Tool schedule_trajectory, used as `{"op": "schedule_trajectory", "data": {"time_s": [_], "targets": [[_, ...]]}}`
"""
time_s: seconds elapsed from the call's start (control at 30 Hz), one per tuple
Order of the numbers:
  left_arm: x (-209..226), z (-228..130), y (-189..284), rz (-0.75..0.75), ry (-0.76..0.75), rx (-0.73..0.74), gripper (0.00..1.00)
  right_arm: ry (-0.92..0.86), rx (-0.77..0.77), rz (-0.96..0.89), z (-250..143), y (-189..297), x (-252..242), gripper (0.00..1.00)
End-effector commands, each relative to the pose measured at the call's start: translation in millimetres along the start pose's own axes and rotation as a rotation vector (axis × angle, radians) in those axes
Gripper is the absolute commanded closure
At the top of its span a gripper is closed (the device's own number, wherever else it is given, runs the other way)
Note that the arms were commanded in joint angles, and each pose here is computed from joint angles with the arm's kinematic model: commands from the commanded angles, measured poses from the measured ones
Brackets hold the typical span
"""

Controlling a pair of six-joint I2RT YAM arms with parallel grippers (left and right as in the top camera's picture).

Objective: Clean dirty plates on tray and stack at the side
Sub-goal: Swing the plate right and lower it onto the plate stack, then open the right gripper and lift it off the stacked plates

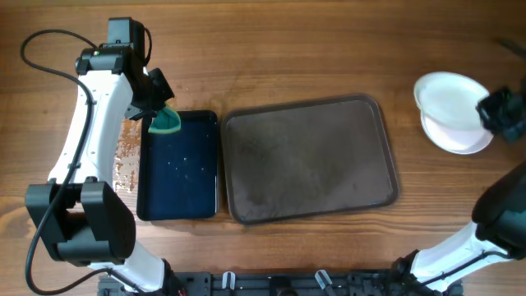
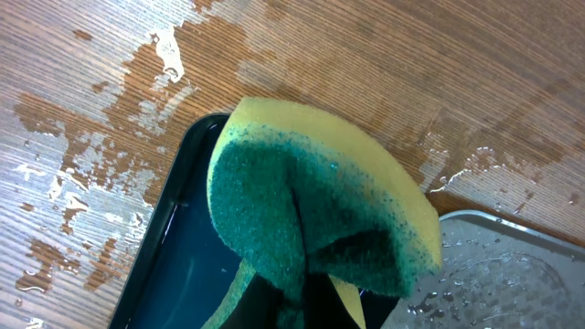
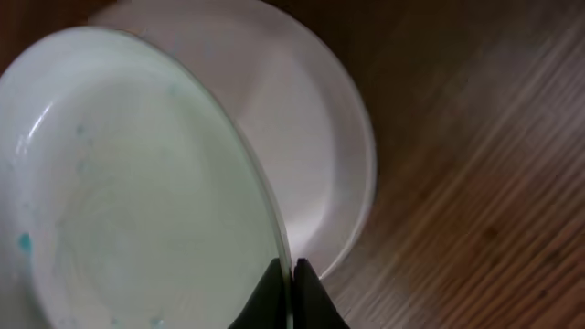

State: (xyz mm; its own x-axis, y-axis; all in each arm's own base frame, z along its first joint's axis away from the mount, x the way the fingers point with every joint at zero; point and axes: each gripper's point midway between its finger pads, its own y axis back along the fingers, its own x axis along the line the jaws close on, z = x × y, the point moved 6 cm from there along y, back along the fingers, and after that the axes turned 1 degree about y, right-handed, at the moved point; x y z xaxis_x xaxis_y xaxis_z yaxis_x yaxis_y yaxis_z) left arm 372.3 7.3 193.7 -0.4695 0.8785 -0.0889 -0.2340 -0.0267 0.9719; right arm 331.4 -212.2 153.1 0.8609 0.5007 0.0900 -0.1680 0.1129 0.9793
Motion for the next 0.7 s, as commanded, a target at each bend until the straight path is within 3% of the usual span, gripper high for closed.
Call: {"op": "schedule_trajectory", "data": {"time_s": [0.0,0.13,0.17,0.2,0.23,0.37,0.43,0.53,0.67], "targets": [[-1,0,3,-0.011,0.009,-0.003,0.96,-0.107,0.017,0.029,2,-12,-30,0.96],[-1,0,3,-0.009,0.008,0.001,0.96,-0.132,-0.008,0.035,10,-15,-39,0.96],[-1,0,3,-0.009,0.008,0.001,0.96,-0.129,-0.009,0.047,10,-15,-38,0.88],[-1,0,3,-0.009,0.008,0.002,0.96,-0.121,-0.004,0.063,10,-16,-36,0.64],[-1,-1,3,-0.007,0.008,0.004,0.96,-0.106,0.000,0.086,10,-15,-33,0.54],[-1,-1,3,-0.007,0.008,0.004,0.96,-0.088,0.006,0.123,9,-15,-27,0.53],[-1,-1,3,-0.007,0.008,0.004,0.96,-0.057,0.013,0.155,8,-14,-20,0.48],[-1,-1,3,-0.007,0.008,0.004,0.96,0.021,0.035,0.243,1,-11,1,0.30],[2,-7,3,0.009,0.003,0.036,0.96,0.134,0.069,0.255,-21,-9,33,0.27]]}}
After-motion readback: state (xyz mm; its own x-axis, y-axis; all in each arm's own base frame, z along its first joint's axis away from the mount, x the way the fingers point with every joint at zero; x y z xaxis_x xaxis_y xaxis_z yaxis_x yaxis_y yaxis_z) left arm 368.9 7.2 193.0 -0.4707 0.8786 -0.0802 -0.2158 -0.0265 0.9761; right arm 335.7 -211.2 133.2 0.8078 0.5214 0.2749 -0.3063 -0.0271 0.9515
